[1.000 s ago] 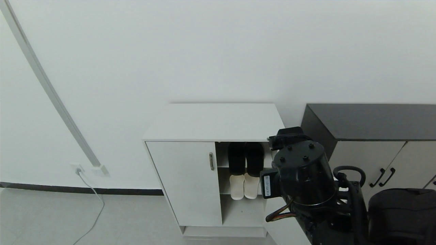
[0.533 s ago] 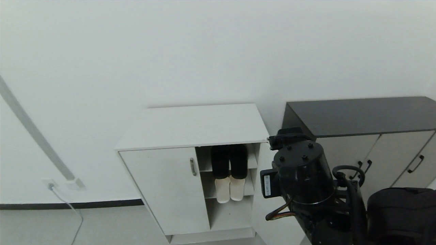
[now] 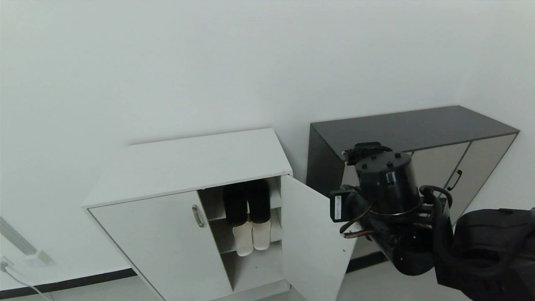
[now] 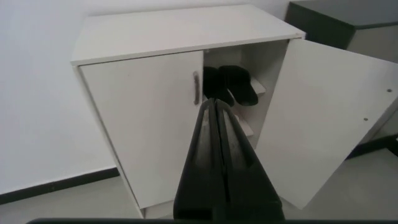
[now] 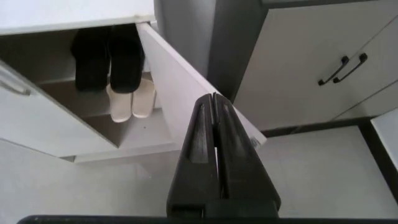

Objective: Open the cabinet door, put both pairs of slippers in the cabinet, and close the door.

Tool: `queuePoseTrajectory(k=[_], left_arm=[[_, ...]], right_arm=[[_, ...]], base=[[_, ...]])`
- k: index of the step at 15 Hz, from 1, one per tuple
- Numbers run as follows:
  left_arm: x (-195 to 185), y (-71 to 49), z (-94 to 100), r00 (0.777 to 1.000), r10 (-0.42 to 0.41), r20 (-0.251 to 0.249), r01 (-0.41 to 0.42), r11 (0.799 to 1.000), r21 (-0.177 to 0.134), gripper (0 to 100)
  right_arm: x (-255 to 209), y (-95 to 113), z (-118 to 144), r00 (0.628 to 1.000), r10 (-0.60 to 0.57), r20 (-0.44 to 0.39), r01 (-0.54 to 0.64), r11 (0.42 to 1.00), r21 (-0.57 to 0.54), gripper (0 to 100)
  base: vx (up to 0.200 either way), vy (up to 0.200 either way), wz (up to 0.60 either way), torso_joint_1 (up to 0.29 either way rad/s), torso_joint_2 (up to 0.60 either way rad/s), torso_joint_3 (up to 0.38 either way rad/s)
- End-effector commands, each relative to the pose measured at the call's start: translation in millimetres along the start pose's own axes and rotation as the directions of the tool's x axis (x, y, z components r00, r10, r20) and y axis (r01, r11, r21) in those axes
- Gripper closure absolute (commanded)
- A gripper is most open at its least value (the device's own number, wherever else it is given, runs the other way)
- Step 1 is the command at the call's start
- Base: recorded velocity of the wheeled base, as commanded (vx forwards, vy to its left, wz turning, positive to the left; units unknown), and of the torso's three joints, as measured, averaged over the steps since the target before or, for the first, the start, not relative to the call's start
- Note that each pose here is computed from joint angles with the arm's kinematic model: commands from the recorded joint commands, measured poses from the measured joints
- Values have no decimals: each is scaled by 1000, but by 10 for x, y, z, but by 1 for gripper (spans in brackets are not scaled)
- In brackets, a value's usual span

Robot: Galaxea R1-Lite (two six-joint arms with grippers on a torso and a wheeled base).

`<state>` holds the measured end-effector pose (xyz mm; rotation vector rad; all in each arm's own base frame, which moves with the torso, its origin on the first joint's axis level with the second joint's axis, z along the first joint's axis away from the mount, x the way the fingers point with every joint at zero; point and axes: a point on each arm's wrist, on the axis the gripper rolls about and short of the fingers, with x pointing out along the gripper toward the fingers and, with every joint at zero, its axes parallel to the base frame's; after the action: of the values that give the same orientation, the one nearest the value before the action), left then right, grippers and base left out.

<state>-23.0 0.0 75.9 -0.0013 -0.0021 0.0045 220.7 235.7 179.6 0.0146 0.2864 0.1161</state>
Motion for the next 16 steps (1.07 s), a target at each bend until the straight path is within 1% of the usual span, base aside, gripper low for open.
queuePoseTrajectory(k=[1,3,8,13,16], left_arm=[[0,0,0,1000,0,-1,0,1000,1,100],[0,0,0,1000,0,-1,0,1000,0,100],[0,0,0,1000,0,-1,0,1000,1,100],[0,0,0,1000,0,-1,0,1000,1,100],[0,0,0,1000,0,-1,0,1000,1,100]], right_arm=[[158,-160,109,999,-32,9,32,999,38,100],[266,-239,132,999,-35,0,35,998,54,100],[549,-303,115,997,-80,-15,80,995,62,100],[887,-413,103,995,-95,-34,97,992,81,100],[1137,-484,35,994,-95,-62,102,987,122,100]], base=[[-200,0,0,2,7,7],[-200,0,0,-2,0,2],[-200,0,0,2,6,0],[0,0,0,0,0,0],[0,0,0,0,0,0]])
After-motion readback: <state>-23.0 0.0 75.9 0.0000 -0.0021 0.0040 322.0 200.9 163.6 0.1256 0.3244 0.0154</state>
